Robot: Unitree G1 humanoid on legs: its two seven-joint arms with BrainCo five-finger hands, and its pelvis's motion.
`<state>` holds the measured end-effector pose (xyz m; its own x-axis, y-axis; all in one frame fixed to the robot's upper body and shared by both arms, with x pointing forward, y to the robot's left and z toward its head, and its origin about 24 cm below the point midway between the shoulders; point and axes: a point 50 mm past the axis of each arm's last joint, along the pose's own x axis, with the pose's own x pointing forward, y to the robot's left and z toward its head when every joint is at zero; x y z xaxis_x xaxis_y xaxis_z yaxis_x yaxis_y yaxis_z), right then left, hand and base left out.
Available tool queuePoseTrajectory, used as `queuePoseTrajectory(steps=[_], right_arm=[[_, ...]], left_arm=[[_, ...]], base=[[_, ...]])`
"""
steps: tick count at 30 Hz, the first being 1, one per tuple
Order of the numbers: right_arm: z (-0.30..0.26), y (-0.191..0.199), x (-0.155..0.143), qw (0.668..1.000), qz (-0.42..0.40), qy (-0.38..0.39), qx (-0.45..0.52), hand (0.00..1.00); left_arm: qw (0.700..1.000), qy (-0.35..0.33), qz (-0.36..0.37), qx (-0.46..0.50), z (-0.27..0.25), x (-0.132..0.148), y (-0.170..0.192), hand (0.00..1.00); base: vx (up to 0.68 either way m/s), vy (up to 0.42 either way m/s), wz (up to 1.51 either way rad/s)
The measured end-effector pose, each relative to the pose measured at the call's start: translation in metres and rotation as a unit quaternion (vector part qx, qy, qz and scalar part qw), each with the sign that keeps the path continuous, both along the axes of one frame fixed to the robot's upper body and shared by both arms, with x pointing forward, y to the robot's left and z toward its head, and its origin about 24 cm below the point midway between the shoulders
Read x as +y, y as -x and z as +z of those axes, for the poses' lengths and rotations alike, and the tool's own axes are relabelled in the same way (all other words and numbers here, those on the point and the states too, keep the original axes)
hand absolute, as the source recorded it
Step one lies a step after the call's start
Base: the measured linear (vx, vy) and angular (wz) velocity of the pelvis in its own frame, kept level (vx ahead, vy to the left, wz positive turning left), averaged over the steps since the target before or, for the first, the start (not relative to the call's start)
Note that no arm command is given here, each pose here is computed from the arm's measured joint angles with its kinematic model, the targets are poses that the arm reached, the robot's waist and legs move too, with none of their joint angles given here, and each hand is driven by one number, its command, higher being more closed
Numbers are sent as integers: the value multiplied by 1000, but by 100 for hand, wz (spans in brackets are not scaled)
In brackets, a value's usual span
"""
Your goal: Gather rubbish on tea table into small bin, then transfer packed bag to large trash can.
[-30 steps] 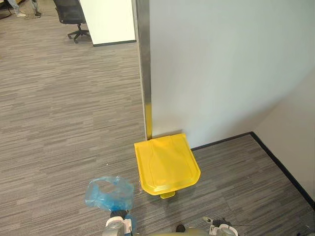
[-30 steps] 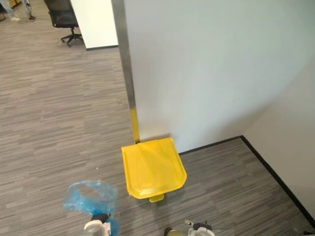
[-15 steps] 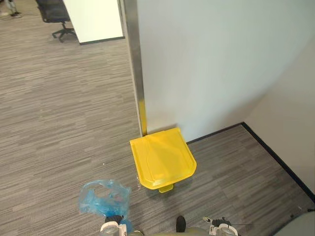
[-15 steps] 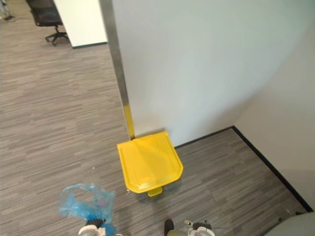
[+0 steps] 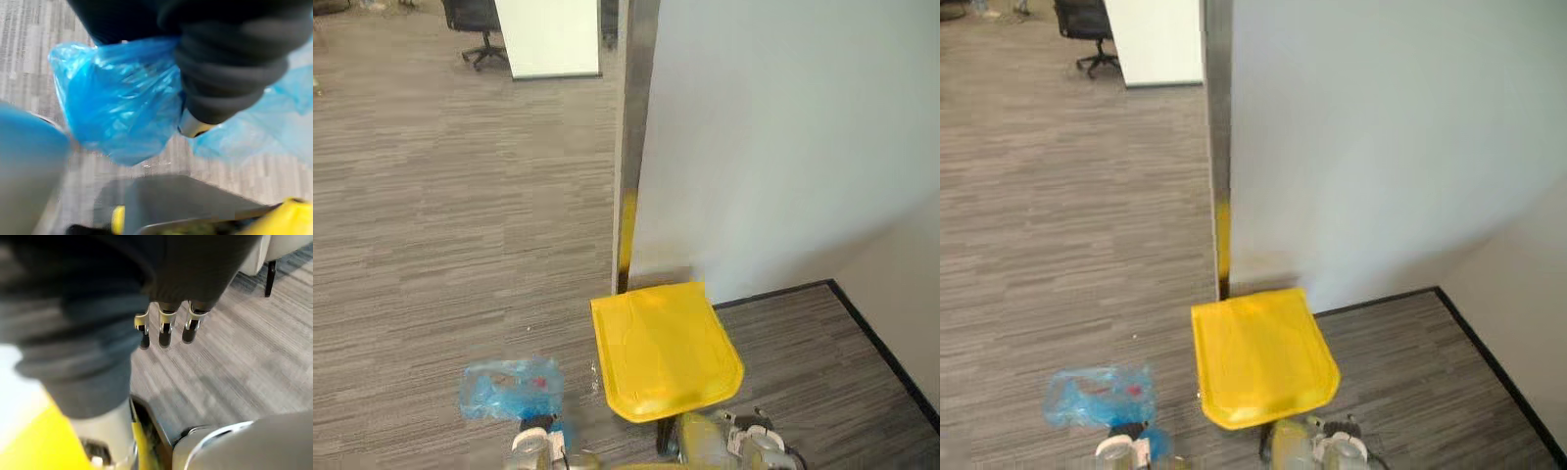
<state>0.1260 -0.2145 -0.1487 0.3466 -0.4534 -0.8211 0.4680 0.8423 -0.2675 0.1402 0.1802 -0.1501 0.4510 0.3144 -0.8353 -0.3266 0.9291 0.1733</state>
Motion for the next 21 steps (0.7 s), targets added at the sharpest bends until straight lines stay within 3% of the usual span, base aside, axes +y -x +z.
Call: queuePoseTrajectory(steps=[2,17,21], right_arm=[[1,-8,4,1000,12,-2,-6,0],[3,-18,27,997,72,-17,-23,0],[38,-77,61,978,138,-25,-153,0]], left_arm=[[1000,21,1,-12,2,-11,-8,100],[999,22,-22,-8,1,-18,-7,100],[998,10,-34,-47,11,-17,-24,100]], base=[[236,-64,20],[-69,-55,13],[-88,-62,21]])
